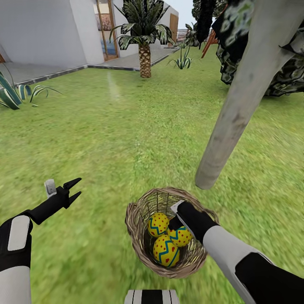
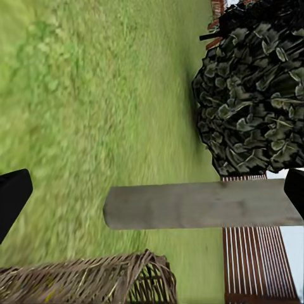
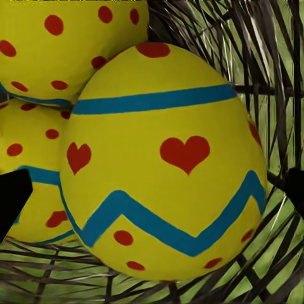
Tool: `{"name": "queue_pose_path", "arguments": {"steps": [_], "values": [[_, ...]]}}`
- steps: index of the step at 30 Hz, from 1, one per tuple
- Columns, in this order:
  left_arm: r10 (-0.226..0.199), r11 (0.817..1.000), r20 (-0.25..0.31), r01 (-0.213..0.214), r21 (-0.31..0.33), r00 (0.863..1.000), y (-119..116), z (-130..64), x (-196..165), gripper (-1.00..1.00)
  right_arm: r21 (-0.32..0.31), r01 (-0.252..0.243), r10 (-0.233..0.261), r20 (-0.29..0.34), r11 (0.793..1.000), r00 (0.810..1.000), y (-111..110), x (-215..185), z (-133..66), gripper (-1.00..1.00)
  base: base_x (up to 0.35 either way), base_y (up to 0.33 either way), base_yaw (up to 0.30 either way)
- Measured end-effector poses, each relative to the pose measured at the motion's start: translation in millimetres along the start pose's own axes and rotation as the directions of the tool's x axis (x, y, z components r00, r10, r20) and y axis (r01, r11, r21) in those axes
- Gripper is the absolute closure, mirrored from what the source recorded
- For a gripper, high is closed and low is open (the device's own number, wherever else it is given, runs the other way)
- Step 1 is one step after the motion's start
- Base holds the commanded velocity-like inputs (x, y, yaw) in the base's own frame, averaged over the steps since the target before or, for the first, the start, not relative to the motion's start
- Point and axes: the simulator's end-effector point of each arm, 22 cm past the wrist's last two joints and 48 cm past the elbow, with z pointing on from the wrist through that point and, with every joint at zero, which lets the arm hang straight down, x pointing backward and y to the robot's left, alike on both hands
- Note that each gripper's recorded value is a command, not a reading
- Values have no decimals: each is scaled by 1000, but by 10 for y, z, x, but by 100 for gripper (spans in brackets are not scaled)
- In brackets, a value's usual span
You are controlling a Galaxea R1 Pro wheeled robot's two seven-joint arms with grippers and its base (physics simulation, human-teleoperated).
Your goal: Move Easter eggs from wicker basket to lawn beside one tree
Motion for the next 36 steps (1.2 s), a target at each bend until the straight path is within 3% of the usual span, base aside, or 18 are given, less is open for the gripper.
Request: {"name": "queue_pose_path", "arguments": {"steps": [12, 36], "values": [[-1, 1000, -1, 1, -4, 1000, 25, 6, 6, -100, 73, 11, -11, -9, 997, 1000, -104, 15, 26, -100, 0, 0, -1], [-14, 999, -15, 13, -35, 1000, 232, 54, 71, -100, 49, 8, -6, -29, 999, 1000, -39, 100, 198, -100, 0, 0, 0]]}}
